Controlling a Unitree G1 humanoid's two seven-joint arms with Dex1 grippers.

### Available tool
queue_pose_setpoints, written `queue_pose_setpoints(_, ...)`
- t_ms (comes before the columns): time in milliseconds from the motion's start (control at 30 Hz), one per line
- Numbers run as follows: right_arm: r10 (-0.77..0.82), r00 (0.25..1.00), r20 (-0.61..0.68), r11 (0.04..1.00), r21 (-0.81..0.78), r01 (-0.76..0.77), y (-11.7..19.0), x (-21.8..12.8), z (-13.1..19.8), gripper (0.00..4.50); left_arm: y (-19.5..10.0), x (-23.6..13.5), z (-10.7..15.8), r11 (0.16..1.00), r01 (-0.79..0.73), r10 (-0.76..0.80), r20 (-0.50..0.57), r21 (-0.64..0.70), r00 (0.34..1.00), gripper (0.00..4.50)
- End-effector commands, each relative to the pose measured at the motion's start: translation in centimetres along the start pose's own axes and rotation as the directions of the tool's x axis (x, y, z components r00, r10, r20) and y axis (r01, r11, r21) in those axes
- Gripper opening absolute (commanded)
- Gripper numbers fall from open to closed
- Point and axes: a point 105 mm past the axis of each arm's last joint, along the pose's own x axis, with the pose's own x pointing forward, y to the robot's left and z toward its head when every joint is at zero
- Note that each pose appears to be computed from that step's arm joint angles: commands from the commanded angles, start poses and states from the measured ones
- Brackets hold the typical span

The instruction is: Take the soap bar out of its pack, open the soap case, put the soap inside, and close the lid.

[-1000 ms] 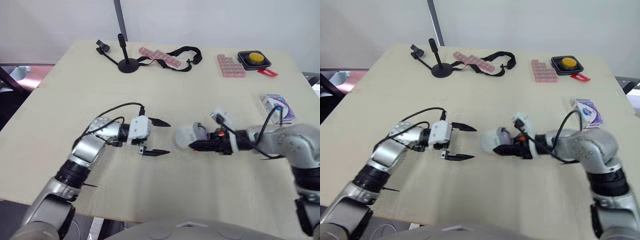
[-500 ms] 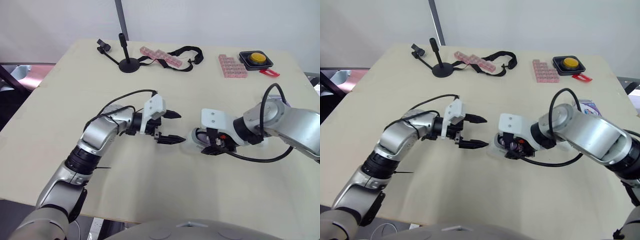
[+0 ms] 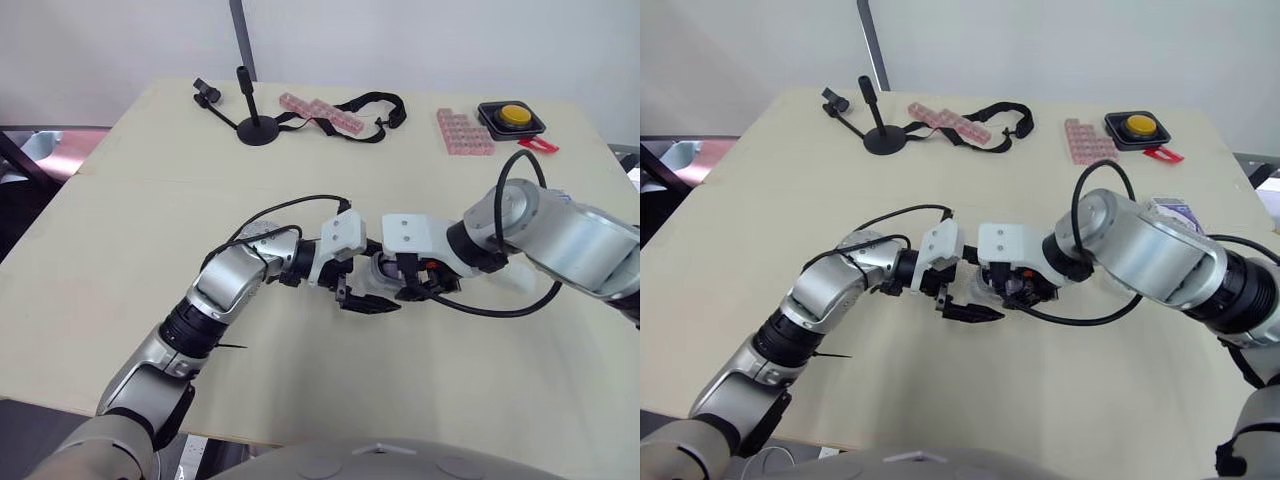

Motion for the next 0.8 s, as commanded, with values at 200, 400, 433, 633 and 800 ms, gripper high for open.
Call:
queue_pose_setpoints(200, -0.019, 1.000, 0.002, 1.000, -0.022, 0.019, 0.2, -0.6, -0.1, 2.06, -0.2, -0.4, 0.7, 0.995, -0.003, 0.001, 0.025, 0.095, 1.000, 4.49)
queue_pose_setpoints(400, -0.011, 1.000, -0.011, 1.000, -0.013, 0.011, 0.4, -0.4, -0.6, 2.06, 0.4, -0.8, 0.8, 0.992, -0.020, 0.018, 0.016, 0.121, 1.000, 4.49)
queue_pose_setpoints(433, -0.012, 1.000, -0.010, 1.000, -0.013, 0.012, 0.4, -0.4, -0.6, 2.06, 0.4, -0.8, 0.8, 0.992, -0.019, 0.018, 0.016, 0.121, 1.000, 4.49)
queue_pose_setpoints(633, -0.018, 1.000, -0.010, 1.000, -0.016, 0.018, 0.2, -0.3, -0.6, 2.06, 0.4, -0.5, 0.4, 0.995, -0.021, 0.019, 0.020, 0.102, 1.000, 4.49)
queue_pose_setpoints(800, -0.019, 1.000, -0.008, 1.000, -0.016, 0.019, 0.1, -0.3, -0.6, 2.06, 0.5, -0.2, 0.2, 0.995, -0.030, 0.029, 0.017, 0.090, 0.999, 4.49)
